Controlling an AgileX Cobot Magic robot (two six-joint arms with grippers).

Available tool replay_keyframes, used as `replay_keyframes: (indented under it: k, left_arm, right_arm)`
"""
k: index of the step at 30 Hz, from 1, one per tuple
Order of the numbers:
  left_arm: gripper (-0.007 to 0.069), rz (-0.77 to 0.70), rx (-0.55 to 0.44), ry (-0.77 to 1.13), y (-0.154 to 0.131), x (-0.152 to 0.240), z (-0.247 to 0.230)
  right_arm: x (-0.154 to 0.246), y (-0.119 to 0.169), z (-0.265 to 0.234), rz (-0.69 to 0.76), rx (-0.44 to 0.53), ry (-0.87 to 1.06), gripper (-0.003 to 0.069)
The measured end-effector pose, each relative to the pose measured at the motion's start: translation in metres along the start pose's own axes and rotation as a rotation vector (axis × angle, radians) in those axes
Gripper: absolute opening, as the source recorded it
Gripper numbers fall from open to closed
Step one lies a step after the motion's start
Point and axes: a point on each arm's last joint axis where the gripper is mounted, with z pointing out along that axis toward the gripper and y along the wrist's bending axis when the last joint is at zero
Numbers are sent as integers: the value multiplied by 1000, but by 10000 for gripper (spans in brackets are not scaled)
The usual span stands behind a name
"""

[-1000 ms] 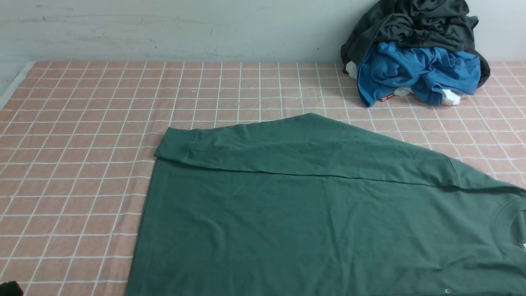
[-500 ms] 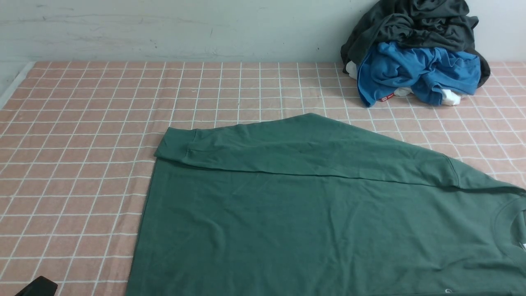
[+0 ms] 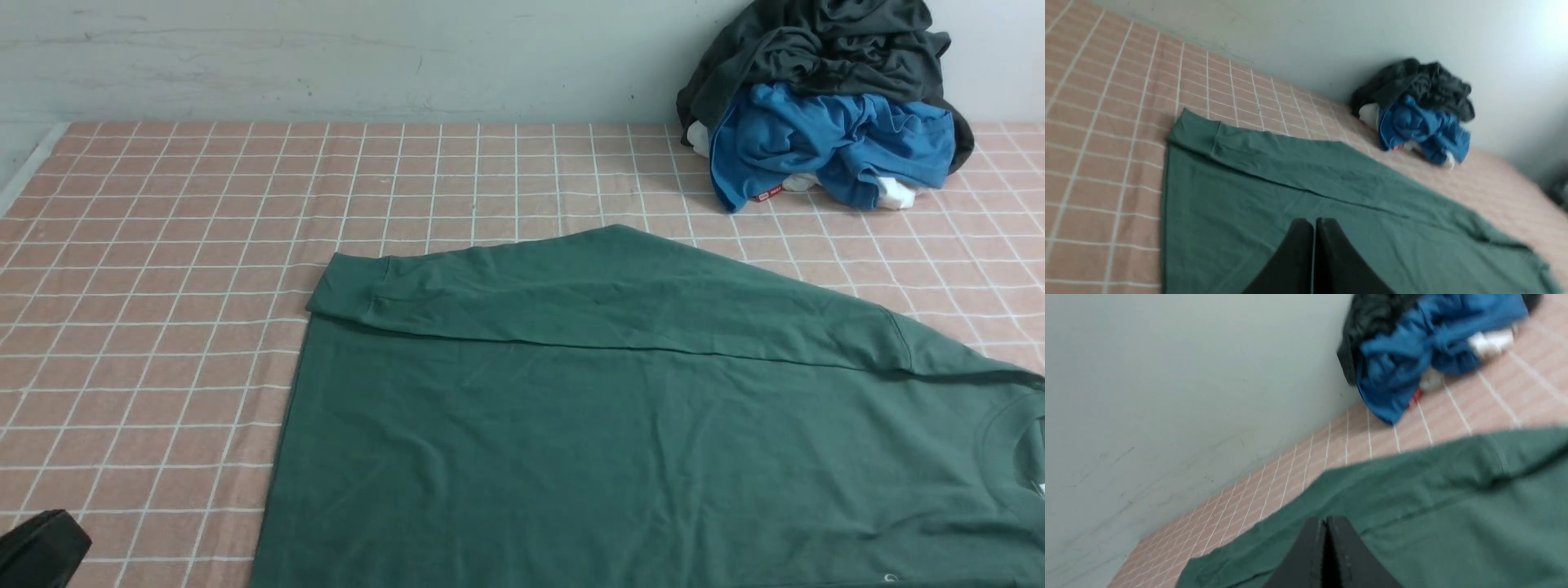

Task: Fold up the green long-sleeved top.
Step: Use the left arm to clamp the cuff closest to it

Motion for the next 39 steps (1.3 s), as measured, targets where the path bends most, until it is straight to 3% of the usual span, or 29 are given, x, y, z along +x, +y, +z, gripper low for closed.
replay_keyframes:
  k: [1, 4, 7, 10, 14, 18, 21, 25, 28, 32, 39]
  left_arm:
    - [-3, 19, -3, 10, -1, -1, 0]
    - [-3, 197, -105, 258, -2, -26, 9]
    - [-3, 299, -196, 514, 4, -46, 23]
    - [-3, 368, -224, 744, 10, -59, 46]
    - [-3, 461, -149, 945, 7, -50, 78]
    - [6, 558, -62, 1117, -2, -29, 105]
    - [56, 643, 8, 1266, -13, -4, 126]
    - [147, 664, 34, 1355, -15, 20, 143]
    - [283, 672, 37, 1428, -8, 53, 161]
    - [404, 723, 75, 1461, -10, 78, 175]
    - [430, 798, 136, 1520, -11, 106, 187]
  right_arm:
    - [-2, 1, 0, -1, -2, -3, -14]
    - [-36, 20, 9, -198, 18, 33, -14]
    - [-54, 32, 29, -295, 42, 202, -14]
    - [-65, 38, 55, -370, 58, 444, -14]
    - [-61, 42, 83, -421, 35, 777, -14]
    - [-47, 53, 95, -460, -56, 1012, -14]
    - [-33, 63, 86, -505, -148, 1199, -14]
    - [-29, 66, 80, -571, -187, 1255, -14]
    - [-31, 66, 75, -640, -189, 1243, -14]
    - [-32, 65, 73, -662, -186, 1236, -14]
    - [-33, 65, 73, -664, -185, 1235, -14]
